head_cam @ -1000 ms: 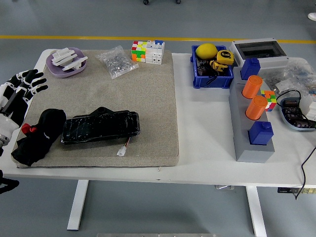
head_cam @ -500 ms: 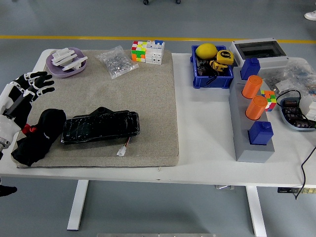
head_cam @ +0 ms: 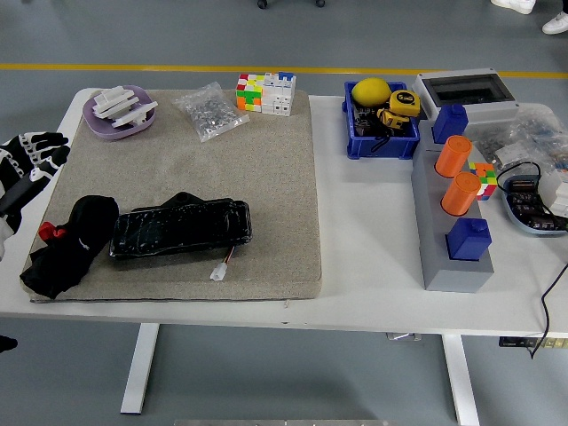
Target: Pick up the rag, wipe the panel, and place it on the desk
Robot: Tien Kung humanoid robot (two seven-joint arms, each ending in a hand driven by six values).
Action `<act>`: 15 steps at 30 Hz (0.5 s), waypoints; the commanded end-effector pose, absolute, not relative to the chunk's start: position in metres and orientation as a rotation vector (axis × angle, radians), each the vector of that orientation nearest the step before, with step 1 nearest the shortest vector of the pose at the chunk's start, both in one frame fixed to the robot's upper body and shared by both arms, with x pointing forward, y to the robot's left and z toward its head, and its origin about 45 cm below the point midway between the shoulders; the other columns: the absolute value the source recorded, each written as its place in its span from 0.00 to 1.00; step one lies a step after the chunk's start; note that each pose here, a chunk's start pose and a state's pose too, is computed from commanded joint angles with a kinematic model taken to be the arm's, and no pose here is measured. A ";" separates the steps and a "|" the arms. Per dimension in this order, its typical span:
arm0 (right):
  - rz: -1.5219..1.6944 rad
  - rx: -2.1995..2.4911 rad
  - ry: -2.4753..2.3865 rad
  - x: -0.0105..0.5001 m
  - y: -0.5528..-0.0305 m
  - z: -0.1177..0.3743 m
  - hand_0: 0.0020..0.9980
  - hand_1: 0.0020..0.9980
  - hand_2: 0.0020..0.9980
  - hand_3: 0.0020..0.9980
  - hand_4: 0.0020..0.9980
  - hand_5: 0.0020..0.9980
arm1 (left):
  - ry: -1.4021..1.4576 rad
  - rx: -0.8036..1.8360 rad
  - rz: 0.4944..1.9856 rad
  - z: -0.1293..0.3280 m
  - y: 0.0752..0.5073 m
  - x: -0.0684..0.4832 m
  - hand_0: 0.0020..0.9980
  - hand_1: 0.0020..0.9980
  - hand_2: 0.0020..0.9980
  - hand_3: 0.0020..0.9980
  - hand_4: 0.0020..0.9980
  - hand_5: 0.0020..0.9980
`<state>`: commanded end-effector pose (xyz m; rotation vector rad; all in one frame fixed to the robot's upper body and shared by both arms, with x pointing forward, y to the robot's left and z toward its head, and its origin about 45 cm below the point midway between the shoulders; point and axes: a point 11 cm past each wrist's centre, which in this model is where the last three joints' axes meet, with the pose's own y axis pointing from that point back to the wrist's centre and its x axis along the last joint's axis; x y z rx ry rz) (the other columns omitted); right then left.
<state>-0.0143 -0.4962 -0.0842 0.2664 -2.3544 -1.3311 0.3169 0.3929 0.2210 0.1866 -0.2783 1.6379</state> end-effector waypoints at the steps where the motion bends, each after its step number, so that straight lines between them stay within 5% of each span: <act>1: -1.331 0.268 -2.354 -0.014 -0.496 -0.084 0.70 0.61 0.60 0.57 1.00 0.45 | -0.302 0.236 1.642 0.219 0.395 0.318 0.90 0.89 0.85 0.79 0.93 0.46; 6: -1.327 0.276 -2.358 -0.011 -0.497 -0.084 0.70 0.61 0.60 0.57 1.00 0.45 | -0.370 0.476 1.620 0.201 0.398 0.323 0.90 0.89 0.85 0.79 0.93 0.46; 7: -1.324 0.278 -2.360 -0.011 -0.498 -0.083 0.70 0.61 0.60 0.57 1.00 0.45 | -0.375 0.535 1.610 0.196 0.398 0.324 1.00 1.00 0.98 0.89 0.94 0.46; 15: -1.323 0.281 -2.366 -0.009 -0.498 -0.083 0.70 0.61 0.59 0.57 1.00 0.45 | -0.467 0.929 1.546 0.163 0.407 0.326 1.00 1.00 1.00 0.95 0.95 0.45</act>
